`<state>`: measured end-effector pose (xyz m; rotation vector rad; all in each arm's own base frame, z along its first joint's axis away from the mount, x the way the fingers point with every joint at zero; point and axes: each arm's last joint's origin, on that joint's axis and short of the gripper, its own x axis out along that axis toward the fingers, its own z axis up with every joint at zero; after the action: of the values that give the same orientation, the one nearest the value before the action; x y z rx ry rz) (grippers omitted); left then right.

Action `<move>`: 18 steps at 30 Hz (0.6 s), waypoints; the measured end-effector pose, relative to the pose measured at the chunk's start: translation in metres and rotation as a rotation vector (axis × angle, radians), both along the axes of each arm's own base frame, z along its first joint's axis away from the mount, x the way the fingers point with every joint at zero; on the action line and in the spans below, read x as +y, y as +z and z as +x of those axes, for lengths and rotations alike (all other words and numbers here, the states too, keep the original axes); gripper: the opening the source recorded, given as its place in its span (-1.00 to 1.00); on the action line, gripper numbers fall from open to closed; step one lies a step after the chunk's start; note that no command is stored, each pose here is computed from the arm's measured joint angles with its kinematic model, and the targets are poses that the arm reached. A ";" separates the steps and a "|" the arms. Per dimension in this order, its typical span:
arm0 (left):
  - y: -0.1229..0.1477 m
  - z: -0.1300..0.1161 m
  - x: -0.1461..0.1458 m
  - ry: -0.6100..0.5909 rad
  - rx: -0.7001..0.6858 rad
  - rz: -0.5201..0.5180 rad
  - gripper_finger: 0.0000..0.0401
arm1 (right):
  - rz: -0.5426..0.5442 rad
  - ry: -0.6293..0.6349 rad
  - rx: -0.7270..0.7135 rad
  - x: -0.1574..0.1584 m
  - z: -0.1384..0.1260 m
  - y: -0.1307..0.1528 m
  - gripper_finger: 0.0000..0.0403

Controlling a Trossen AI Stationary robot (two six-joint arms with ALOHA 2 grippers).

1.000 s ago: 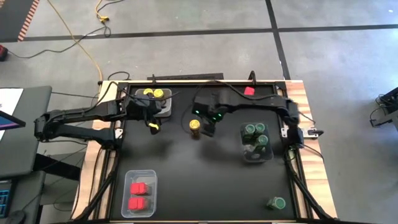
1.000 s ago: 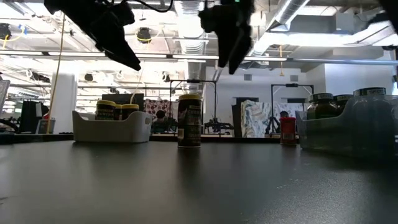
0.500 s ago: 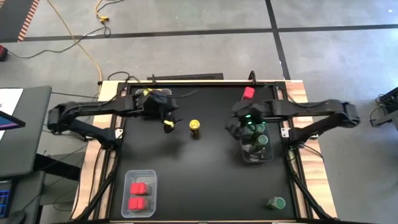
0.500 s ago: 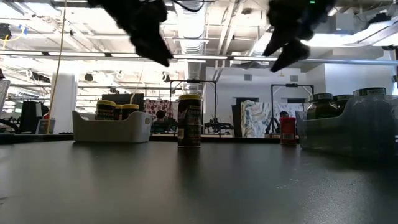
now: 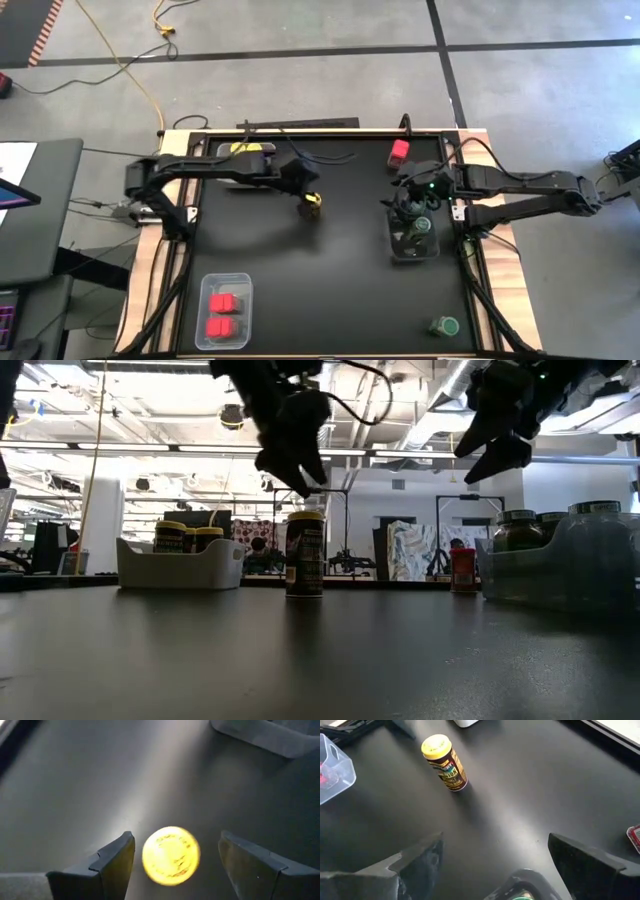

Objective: Sort spices by type
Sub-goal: Put the yellow seasoning bottle into the gray bin

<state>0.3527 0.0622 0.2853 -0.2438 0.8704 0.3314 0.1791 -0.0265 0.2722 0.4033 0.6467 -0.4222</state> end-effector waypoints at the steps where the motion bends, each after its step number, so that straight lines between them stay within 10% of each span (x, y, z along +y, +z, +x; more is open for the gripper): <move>1: 0.001 0.006 -0.001 0.004 0.011 -0.010 0.38 | -0.001 0.001 0.001 0.000 0.000 0.000 0.91; 18: -0.010 0.046 0.001 0.212 0.266 -0.110 0.38 | -0.034 0.033 0.014 0.000 0.000 0.000 0.91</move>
<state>0.3988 0.0634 0.2751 -0.4026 1.1298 0.5224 0.1795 -0.0262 0.2719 0.3576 0.6582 -0.4044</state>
